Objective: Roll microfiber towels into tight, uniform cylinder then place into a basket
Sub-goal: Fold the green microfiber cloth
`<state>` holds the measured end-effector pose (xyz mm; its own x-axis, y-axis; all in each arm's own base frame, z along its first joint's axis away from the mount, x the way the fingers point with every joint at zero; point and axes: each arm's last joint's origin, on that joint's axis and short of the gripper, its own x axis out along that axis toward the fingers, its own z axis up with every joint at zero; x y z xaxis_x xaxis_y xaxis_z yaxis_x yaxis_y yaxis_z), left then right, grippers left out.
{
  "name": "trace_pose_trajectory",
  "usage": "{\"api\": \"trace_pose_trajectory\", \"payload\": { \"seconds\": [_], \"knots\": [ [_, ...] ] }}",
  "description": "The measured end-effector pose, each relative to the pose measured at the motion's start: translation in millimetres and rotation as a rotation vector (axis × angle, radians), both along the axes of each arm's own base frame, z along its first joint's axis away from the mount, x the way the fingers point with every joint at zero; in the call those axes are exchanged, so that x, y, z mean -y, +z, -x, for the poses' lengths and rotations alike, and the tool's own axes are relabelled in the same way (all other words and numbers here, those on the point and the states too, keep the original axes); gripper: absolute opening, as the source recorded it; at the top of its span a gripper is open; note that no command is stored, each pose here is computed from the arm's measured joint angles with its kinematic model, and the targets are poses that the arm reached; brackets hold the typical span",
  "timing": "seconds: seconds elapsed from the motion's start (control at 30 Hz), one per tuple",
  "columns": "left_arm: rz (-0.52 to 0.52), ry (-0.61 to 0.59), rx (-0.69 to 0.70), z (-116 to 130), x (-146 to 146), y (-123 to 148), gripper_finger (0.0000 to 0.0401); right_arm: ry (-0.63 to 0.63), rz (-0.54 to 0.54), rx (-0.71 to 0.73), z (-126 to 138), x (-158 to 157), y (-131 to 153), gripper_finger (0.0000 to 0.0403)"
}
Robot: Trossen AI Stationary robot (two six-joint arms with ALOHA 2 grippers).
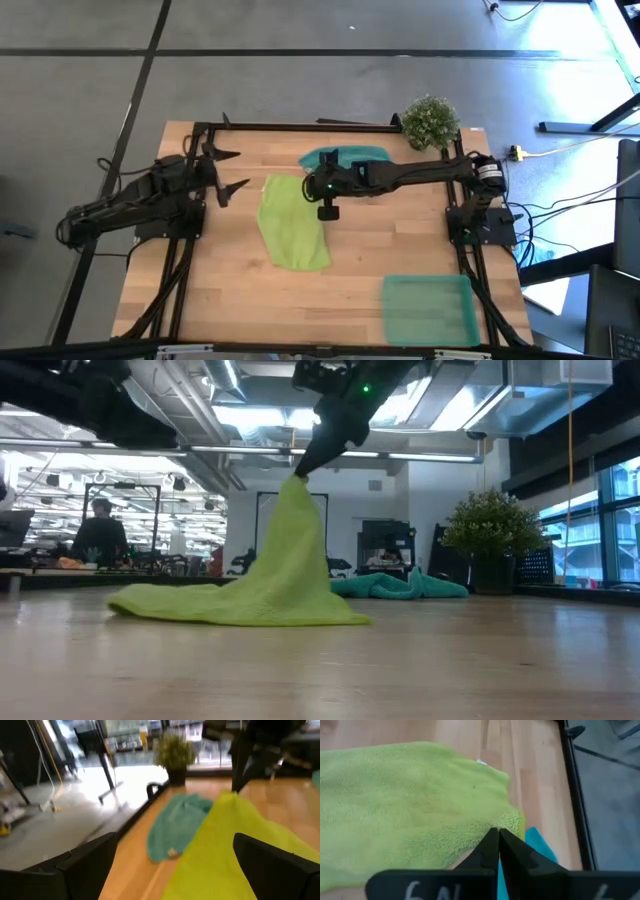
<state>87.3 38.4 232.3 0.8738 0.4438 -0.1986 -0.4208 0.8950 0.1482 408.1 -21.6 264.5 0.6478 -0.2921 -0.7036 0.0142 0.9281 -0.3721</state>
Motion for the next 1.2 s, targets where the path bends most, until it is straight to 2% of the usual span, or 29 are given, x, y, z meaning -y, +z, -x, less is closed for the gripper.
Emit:
{"api": "trace_pose_trajectory", "payload": {
  "seconds": [0.13,0.27,0.8,1.2],
  "knots": [
    [0.049,0.059,-0.076,-9,-5,-7,0.0395,0.017,-0.045,-0.063,-1,6,-13,0.0016],
    [0.075,0.070,-0.133,-17,-9,-13,0.0395,0.006,-0.051,-0.080,-1,11,-17,0.0016],
    [0.097,0.074,-0.162,-23,-11,-17,0.0395,0.003,-0.081,-0.103,-1,18,-22,0.0021],
    [0.096,0.073,-0.165,-23,-11,-17,0.0395,-0.051,-0.099,-0.108,-4,27,-28,0.0111]
  ]
}}
